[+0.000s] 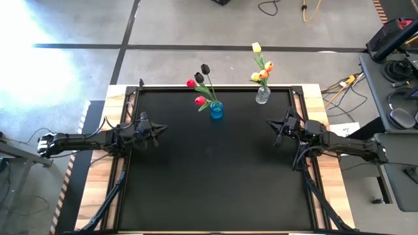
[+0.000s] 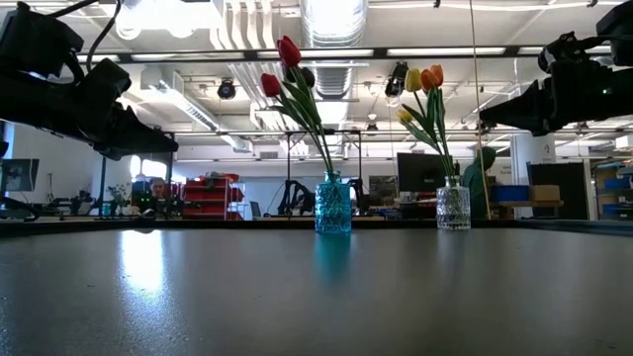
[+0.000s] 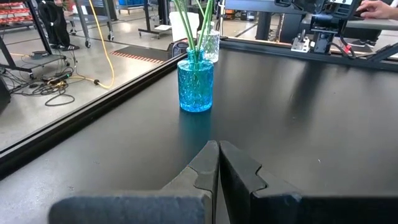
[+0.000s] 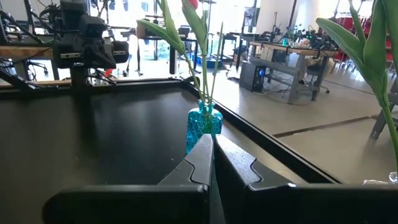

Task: Sort flowers into vase by color
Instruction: Return to Home Position

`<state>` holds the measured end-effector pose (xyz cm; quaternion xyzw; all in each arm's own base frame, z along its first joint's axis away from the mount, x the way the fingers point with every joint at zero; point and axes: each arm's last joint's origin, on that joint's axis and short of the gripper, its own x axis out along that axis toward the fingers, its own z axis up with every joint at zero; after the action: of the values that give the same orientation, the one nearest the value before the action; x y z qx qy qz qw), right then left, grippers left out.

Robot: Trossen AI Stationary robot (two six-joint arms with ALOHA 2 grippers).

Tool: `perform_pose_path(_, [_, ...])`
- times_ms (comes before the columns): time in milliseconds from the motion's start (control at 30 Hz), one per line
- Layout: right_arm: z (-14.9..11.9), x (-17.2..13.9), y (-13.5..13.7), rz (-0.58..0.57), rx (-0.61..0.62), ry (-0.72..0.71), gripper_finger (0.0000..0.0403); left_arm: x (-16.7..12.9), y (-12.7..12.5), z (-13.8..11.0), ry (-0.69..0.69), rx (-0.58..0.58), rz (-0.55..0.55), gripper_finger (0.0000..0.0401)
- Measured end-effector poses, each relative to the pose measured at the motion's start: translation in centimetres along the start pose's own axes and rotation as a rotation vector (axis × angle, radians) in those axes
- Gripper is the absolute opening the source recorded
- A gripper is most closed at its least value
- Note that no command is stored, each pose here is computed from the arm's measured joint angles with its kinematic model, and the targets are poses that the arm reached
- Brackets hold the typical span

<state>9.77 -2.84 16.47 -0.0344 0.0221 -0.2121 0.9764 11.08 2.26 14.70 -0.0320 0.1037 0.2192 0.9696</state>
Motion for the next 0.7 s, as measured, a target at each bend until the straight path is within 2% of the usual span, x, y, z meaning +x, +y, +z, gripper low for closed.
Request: perform_pose_path(700, [0.00, 0.00, 0.00, 0.000, 0.000, 0.000, 0.0009, 0.09, -0.03, 0.01, 0.014, 0.005, 0.001, 0.0000])
